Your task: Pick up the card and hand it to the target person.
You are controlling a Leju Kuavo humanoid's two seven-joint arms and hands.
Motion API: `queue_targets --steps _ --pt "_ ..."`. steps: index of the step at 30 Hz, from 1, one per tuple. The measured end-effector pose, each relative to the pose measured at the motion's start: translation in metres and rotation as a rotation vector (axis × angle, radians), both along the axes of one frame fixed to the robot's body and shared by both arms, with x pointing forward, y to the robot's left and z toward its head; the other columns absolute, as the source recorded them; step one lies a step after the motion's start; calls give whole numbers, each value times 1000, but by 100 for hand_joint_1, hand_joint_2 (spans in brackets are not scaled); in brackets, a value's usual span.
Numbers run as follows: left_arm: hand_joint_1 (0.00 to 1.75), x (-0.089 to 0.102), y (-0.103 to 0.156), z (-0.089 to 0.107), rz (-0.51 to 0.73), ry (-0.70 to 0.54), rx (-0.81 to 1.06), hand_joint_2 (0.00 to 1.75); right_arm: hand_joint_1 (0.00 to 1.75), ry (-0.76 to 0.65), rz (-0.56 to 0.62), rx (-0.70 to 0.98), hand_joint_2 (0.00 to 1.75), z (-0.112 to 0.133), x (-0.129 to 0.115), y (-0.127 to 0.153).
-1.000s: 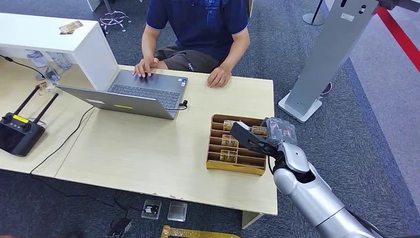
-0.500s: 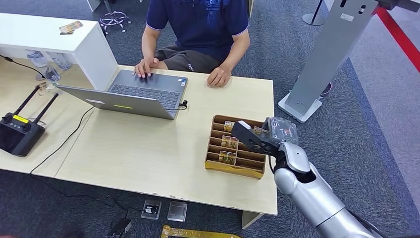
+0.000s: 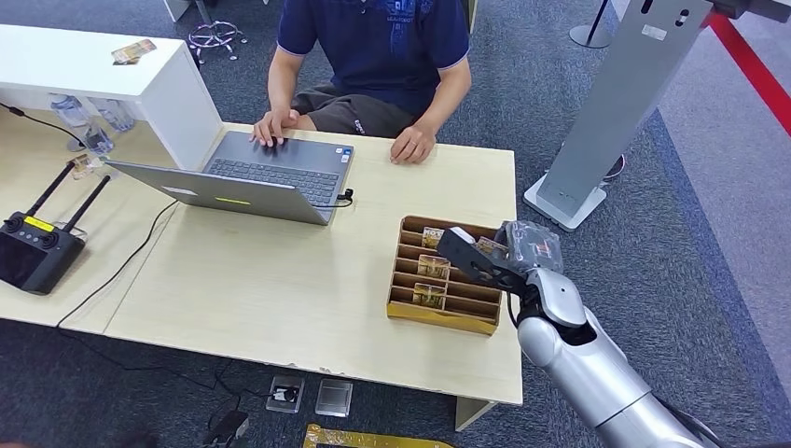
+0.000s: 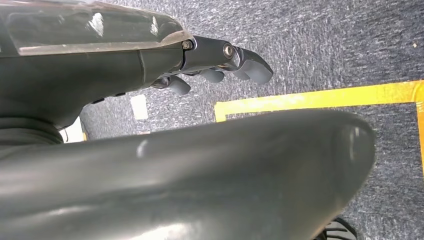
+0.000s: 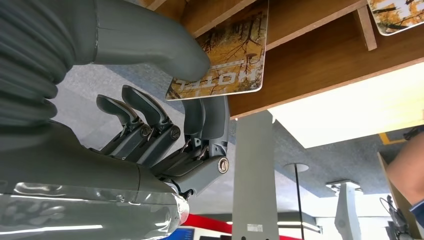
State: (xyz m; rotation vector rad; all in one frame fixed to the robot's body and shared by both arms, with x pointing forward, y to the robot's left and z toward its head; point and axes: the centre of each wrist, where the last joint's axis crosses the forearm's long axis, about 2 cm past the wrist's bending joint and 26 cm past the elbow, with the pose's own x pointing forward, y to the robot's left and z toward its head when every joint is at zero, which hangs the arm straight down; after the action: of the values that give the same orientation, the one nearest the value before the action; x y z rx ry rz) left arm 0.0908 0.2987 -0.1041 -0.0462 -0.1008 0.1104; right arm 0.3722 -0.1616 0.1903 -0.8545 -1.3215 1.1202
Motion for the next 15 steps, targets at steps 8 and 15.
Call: queue_targets --steps 8,15 --pt "0 -6 0 -1 22 -1 4 0 173 -85 30 36 175 17 -9 8" --pt "0 -12 1 -2 32 2 6 0 173 -227 72 116 175 55 -23 11"
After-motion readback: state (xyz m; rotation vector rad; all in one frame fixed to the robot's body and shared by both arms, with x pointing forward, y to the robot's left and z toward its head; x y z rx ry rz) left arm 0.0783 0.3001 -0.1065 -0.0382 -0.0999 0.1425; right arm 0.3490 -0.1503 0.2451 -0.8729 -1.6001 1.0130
